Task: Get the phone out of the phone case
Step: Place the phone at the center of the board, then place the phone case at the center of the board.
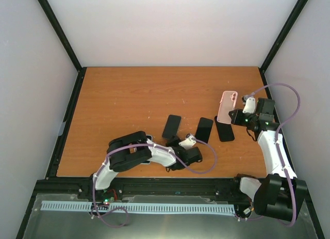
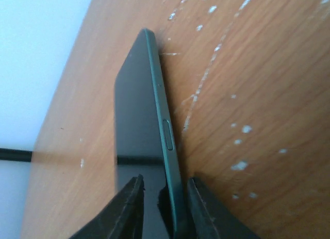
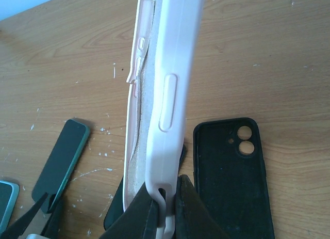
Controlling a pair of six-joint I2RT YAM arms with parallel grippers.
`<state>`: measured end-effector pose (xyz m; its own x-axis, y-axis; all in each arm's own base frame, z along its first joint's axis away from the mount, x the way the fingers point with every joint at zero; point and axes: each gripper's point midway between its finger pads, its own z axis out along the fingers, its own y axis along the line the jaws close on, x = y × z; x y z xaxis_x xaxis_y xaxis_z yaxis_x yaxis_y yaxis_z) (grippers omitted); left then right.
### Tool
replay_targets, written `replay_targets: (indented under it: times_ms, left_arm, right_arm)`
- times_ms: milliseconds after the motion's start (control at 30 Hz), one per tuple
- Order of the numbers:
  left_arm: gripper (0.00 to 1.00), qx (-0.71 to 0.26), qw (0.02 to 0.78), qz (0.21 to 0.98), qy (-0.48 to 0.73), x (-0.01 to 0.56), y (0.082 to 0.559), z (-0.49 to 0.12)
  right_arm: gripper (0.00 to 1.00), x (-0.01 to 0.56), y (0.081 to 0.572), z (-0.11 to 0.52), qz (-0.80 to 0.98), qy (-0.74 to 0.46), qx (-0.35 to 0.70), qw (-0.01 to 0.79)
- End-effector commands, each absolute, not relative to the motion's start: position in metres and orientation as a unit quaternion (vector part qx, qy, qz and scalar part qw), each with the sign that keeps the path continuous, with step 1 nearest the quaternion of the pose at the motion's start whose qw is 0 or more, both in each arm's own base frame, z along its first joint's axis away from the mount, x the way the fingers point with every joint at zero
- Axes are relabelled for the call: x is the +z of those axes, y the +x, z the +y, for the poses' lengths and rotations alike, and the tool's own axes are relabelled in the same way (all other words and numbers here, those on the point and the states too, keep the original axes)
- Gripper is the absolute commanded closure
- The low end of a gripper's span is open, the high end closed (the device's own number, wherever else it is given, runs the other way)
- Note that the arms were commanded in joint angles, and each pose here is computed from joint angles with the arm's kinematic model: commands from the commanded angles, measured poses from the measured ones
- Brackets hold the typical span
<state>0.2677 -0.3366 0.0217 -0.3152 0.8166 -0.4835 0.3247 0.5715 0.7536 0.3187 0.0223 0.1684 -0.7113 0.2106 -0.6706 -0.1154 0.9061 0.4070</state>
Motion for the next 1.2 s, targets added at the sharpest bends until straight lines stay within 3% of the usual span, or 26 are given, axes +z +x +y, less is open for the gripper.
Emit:
replay_targets:
  times_ms: [0,133,300,467,733,967,1167]
  left_arm:
    - [0.67,0.25,0.391,0.79,0.402,-0.016,0.246,-0.333]
    - [0.46,0.195,0.387,0.812,0.391,-0.007,0.237,-0.338]
    - [0.37,0.047,0.405,0.834,0.371,0.043,0.217,-0.352]
    - [0.21,-0.076,0.453,0.829,0.32,0.12,0.207,-0.343]
    - [0.13,-0.192,0.472,0.836,0.202,0.172,0.219,-0.297]
    - [0.11,-0.2,0.466,0.842,0.187,0.171,0.217,-0.282]
    - [0.12,-0.201,0.458,0.844,0.196,0.159,0.213,-0.279]
  right_arm:
    - [0.97,0.172,0.321,0.023,0.894,0.019,0.219,0.391]
    - [0.97,0.173,0.321,0.024,0.894,0.014,0.222,0.389]
    - [0.97,0.185,0.319,0.039,0.888,-0.009,0.264,0.377]
    - [0.97,0.186,0.319,0.064,0.898,-0.022,0.31,0.311]
    - [0.97,0.165,0.338,0.083,0.92,-0.02,0.317,0.229]
    - [0.97,0.148,0.345,0.011,0.94,-0.11,0.251,0.203]
    - [0.97,0.119,0.32,-0.06,0.958,-0.121,0.237,0.112]
